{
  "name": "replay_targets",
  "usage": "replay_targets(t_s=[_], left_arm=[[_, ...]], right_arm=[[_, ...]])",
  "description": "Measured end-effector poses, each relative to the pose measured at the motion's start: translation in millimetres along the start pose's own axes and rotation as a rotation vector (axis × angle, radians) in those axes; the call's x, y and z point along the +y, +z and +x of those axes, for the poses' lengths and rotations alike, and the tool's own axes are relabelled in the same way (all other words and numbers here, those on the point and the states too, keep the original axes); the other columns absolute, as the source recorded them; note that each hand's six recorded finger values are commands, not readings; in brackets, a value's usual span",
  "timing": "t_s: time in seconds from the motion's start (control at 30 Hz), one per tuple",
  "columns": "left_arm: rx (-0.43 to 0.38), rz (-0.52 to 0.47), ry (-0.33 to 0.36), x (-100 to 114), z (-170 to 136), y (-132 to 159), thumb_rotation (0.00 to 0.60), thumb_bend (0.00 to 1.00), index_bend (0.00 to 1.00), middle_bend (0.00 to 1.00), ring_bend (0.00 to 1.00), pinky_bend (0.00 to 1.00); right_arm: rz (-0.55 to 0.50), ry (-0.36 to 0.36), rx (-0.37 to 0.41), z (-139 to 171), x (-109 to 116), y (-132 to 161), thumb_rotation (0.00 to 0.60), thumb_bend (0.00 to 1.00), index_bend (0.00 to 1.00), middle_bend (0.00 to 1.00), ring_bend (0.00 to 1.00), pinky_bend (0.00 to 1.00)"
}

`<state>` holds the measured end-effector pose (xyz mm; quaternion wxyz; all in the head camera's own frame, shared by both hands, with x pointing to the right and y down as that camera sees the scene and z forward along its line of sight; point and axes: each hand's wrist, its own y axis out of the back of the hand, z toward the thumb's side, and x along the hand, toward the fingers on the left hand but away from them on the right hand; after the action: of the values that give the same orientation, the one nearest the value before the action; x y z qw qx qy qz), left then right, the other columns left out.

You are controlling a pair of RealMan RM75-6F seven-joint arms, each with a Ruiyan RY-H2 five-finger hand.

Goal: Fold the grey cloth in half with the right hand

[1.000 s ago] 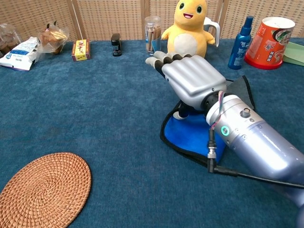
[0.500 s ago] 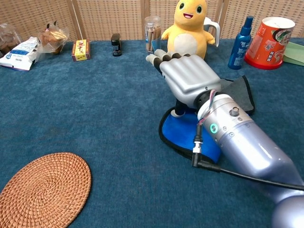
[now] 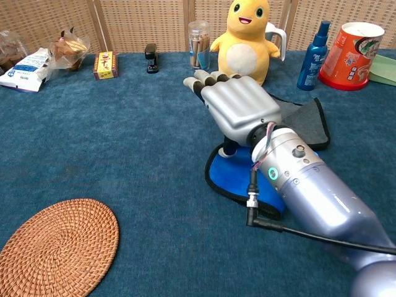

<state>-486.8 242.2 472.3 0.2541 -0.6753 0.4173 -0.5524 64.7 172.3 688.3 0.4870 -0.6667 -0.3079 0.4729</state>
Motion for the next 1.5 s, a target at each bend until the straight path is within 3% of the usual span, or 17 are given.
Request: replay_targets(t_s=[0.2, 0.4, 0.8, 1.07, 1.5], left_arm=[[0.0, 0.002, -0.002, -0.9, 0.2, 0.5, 0.6, 0.12, 0.0, 0.0, 0.0, 0.0], [0.002, 0.007, -0.003, -1.7, 0.6, 0.9, 0.6, 0.12, 0.0, 0.0, 0.0, 0.0], [0.006, 0.008, -0.005, -2.0, 1.1, 0.3, 0.6, 0.12, 0.0, 0.0, 0.0, 0.0], [0.005, 0.011, -0.01, -3.3, 1.6, 1.1, 0.6, 0.12, 0.0, 0.0, 0.0, 0.0], [-0.003, 0.018, -0.011, -5.1, -0.2, 4.8, 0.6, 0.12, 0.0, 0.0, 0.0, 0.0]], right_arm=[[-0.013, 0.0, 0.011, 0.8, 3.2, -5.7, 0.6, 0.0, 0.0, 0.0, 0.0, 0.06], [-0.028, -0.012, 0.03, 3.4, 7.8, -8.4, 0.6, 0.0, 0.0, 0.0, 0.0, 0.01], [0.066, 0.032, 0.077, 17.3, 0.9, -12.9, 0.6, 0.0, 0.0, 0.0, 0.0, 0.0], [0.119, 0.039, 0.113, 25.7, 7.9, -26.0, 0.6, 0.0, 0.0, 0.0, 0.0, 0.02], [0.23, 0.002, 0.081, 28.7, 31.0, -95.7, 0.6, 0.0, 0.0, 0.0, 0.0, 0.06]])
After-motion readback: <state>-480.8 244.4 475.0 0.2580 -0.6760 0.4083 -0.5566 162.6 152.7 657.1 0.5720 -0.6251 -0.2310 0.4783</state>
